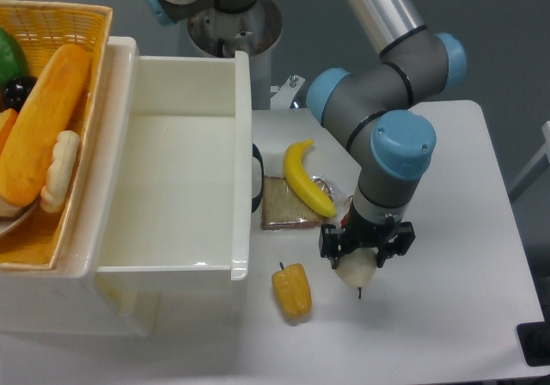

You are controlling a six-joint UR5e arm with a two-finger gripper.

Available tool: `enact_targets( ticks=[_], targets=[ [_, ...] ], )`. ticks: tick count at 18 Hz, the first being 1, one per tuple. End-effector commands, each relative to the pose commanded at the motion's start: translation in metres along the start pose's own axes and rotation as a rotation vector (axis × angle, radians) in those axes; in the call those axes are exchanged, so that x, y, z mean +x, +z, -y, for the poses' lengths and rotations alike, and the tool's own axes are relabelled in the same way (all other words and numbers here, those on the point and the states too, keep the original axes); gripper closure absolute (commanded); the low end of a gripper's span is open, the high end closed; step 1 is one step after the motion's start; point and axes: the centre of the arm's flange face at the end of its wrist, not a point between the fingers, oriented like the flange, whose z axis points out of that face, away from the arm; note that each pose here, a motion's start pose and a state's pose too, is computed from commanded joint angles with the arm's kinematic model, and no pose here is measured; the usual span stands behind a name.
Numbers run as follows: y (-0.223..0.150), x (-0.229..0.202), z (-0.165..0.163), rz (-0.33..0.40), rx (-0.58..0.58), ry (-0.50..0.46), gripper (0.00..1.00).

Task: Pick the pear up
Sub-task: 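Lift the grasped pear up off the table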

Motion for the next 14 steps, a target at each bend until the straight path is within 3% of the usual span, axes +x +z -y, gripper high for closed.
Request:
enact_targets(
  ticks=[2, 5, 14],
  targets=[
    [-0.009, 0.005, -0.005, 0.006, 0.003, 0.061, 0.42],
    [-0.015, 0.013, -0.008, 0.087, -0.065, 0.097, 0.45],
    [-0.027, 0.032, -0.011, 0.062, -0.094, 0.149, 0.47]
  ],
)
